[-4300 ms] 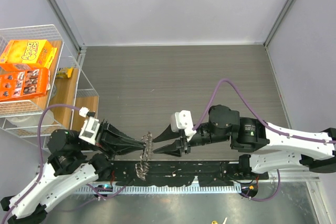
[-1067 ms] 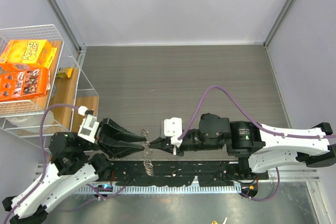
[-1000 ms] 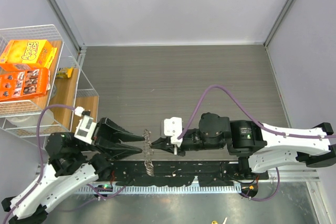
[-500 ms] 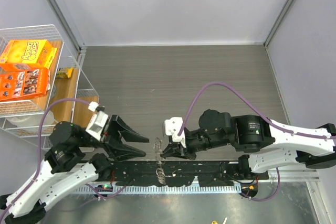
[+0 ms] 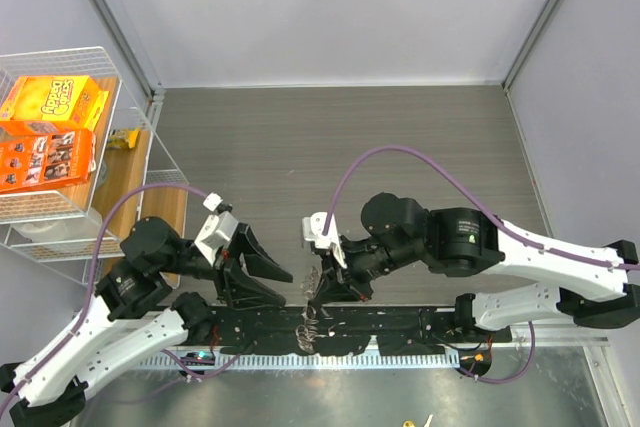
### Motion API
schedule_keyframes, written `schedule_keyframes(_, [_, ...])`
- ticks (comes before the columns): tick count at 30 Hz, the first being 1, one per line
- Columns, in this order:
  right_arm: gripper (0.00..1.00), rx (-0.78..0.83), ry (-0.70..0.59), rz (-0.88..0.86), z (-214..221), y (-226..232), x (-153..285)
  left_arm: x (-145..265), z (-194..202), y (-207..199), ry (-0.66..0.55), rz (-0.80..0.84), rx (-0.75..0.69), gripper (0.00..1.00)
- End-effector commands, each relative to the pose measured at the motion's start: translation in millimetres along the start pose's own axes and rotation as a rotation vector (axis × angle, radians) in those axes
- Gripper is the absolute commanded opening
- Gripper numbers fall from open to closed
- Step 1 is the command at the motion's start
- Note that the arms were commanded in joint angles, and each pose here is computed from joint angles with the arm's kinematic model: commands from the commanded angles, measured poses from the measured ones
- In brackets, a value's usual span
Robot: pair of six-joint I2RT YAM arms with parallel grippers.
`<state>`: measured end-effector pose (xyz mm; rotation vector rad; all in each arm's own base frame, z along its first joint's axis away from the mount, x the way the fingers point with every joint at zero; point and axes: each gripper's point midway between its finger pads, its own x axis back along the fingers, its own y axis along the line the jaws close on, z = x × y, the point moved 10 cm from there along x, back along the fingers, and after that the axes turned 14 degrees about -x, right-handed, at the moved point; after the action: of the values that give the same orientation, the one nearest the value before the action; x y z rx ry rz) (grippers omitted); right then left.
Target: Put the keys on the keyring
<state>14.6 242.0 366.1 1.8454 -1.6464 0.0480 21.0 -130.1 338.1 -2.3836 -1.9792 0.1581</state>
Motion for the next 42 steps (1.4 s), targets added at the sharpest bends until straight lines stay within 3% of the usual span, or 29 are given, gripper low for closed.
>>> schedule_keyframes(1, [0.05, -0.021, -0.048, -0.111, -18, 5, -2, 2, -5, -4, 0.021, 0.038, -0.020, 0.49])
schedule_keyframes(17, [0.05, -0.040, 0.008, -0.158, -34, -6, -22, 2, 3, -1, 0.077, 0.034, -0.018, 0.45])
schedule_keyframes(42, [0.05, -0.032, 0.043, -0.137, -38, -12, -27, 1, 6, 2, 0.119, 0.040, -0.006, 0.18])
